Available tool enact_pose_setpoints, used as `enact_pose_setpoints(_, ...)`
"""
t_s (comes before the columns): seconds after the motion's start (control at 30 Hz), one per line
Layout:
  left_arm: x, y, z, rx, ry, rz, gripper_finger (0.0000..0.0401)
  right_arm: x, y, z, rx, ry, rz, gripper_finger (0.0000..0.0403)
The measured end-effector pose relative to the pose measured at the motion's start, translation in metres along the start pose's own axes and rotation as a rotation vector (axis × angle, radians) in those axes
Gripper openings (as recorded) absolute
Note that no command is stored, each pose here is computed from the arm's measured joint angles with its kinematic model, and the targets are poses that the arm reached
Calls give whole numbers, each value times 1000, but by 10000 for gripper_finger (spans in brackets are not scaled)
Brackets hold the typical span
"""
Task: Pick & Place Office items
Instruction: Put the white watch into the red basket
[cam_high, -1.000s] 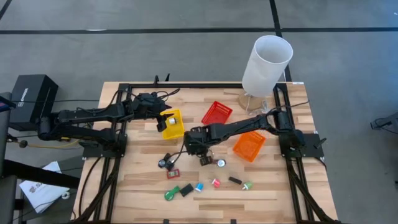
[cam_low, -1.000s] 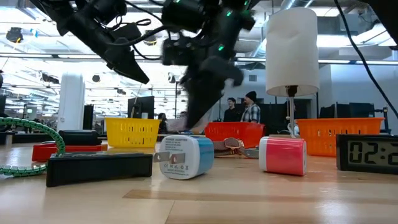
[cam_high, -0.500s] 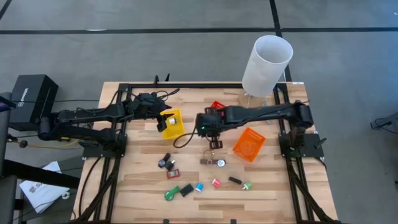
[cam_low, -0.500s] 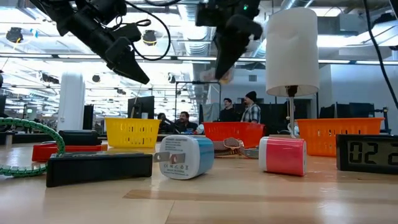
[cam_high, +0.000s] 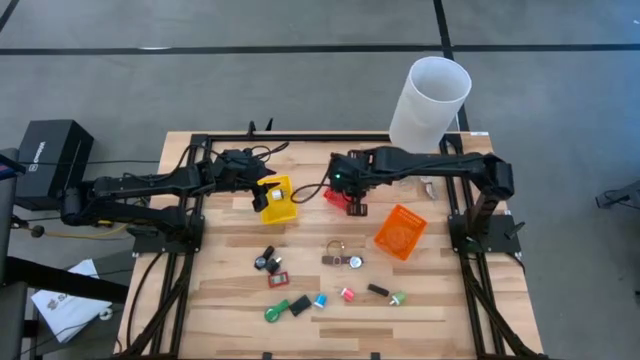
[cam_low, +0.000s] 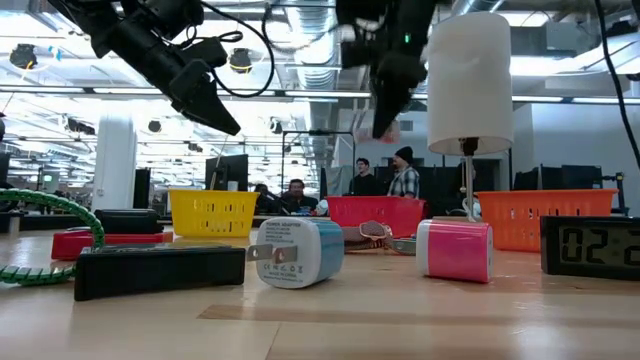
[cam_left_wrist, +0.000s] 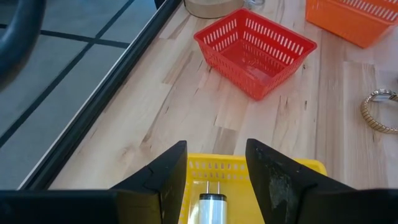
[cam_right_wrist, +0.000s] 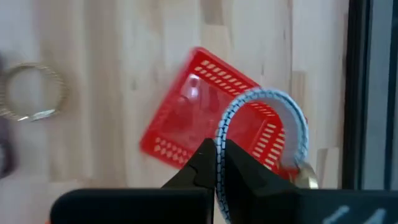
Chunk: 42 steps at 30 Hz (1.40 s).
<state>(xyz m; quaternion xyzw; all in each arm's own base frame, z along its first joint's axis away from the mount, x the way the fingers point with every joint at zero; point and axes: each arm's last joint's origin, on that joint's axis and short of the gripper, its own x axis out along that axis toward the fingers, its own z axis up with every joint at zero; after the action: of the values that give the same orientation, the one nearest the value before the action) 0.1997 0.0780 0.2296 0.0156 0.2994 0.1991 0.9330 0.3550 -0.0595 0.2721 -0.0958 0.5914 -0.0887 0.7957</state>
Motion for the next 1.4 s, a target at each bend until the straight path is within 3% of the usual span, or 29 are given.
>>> enact_pose_setpoints(0.27,0,0,0,0,0,0,158,46,-23,-23,82,7,-30,5)
enact_pose_setpoints(0.63,0,0,0,0,0,0,158,75,-48,-41,243,-44,-77,10)
enact_pose_setpoints(1.1,0,0,0,-1,-1,0,158,95,-21,-46,215,-124,-28,10)
enact_pose_setpoints(1.4,0,0,0,-26,-1,0,158,98,-19,-47,300,-145,-27,12)
